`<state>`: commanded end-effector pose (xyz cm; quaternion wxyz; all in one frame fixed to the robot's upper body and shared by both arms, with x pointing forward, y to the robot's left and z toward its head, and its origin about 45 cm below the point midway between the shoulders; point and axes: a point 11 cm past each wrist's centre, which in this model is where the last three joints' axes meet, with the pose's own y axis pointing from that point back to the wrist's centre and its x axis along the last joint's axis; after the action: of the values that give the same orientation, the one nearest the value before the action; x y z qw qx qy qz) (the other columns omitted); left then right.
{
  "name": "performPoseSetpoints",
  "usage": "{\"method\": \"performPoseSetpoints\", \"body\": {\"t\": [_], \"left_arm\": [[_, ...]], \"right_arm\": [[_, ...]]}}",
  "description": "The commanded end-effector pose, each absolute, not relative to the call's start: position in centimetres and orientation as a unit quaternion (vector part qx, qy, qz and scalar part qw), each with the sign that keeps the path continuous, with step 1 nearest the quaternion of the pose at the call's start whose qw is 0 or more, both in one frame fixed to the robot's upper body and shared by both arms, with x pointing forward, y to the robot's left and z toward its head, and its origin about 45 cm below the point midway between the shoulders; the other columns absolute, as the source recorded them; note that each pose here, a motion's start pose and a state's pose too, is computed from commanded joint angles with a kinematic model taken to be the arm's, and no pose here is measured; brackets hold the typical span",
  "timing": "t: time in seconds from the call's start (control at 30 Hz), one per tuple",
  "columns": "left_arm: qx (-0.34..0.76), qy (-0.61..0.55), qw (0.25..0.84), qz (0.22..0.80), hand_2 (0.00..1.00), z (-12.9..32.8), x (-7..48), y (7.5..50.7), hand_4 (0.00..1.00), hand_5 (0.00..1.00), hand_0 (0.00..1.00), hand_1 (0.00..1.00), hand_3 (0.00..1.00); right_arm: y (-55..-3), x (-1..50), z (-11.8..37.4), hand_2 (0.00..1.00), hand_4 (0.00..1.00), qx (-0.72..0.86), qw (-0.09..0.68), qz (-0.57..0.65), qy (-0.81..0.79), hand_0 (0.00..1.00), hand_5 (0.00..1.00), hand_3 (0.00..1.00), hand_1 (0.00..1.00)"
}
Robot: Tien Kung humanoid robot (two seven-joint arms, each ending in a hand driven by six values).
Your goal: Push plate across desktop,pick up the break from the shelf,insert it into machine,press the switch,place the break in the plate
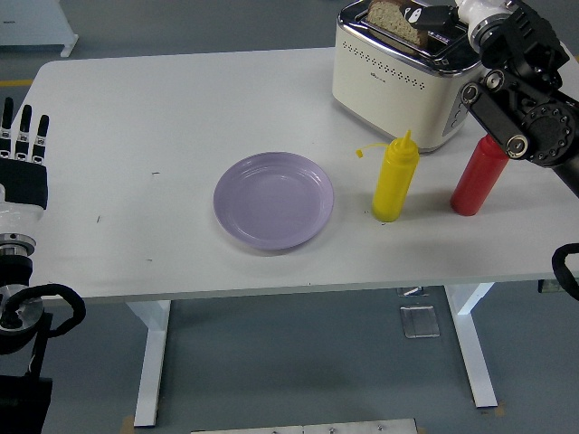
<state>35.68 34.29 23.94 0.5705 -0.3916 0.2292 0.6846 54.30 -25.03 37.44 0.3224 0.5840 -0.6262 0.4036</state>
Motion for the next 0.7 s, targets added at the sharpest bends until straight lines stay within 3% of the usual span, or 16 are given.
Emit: {"method": "performPoseSetpoints", "body": {"t": [0.07,0.23,0.27,0.43,0.47,0.63,0.67,0.7], "left_arm": [[-0.391,0.229,0.57,0.685,0.863,23.9,35.6,34.4,0.589,0.998,0.865,0.867,0.797],[-0.389,0.228,0.57,0.687,0.863,23.8,35.5,34.5,0.589,0.998,0.865,0.867,0.797],[-0.389,0.228,0.57,0.687,0.863,23.8,35.5,34.5,0.589,0.998,0.865,0.867,0.797],[-0.387,0.227,0.568,0.69,0.863,23.6,35.3,34.7,0.589,0.998,0.865,0.867,0.797],[-0.387,0.226,0.567,0.691,0.863,23.6,35.2,34.8,0.588,0.998,0.865,0.867,0.797],[-0.386,0.226,0.565,0.694,0.863,23.4,35.0,35.0,0.588,0.998,0.865,0.867,0.797],[-0.385,0.226,0.564,0.694,0.863,23.4,34.9,35.0,0.589,0.998,0.865,0.867,0.797],[-0.385,0.226,0.564,0.695,0.863,23.3,34.9,35.0,0.589,0.998,0.865,0.867,0.797]], "right_arm": [[-25.6,54.1,38.3,0.966,0.821,0.578,0.304,0.404,-0.64,0.78,0.478,0.998,0.791],[-27.9,53.3,40.2,0.966,0.821,0.542,0.268,0.412,-0.682,0.78,0.478,0.998,0.791],[-28.6,53.0,40.6,0.691,0.339,0.531,0.263,0.411,-0.693,0.331,0.304,0.626,0.43],[-32.7,51.4,41.6,0.691,0.339,0.477,0.276,0.407,-0.728,0.331,0.304,0.626,0.43],[-33.3,51.1,41.6,0.565,0.231,0.472,0.287,0.406,-0.728,0.151,0.305,0.521,0.296],[-35.3,49.9,41.6,0.565,0.231,0.46,0.342,0.4,-0.715,0.151,0.305,0.521,0.296],[-35.6,49.6,41.4,0.572,0.215,0.459,0.355,0.399,-0.71,0.137,0.414,0.52,0.275],[-35.8,49.5,41.3,0.572,0.215,0.461,0.367,0.398,-0.703,0.137,0.414,0.52,0.275]]}}
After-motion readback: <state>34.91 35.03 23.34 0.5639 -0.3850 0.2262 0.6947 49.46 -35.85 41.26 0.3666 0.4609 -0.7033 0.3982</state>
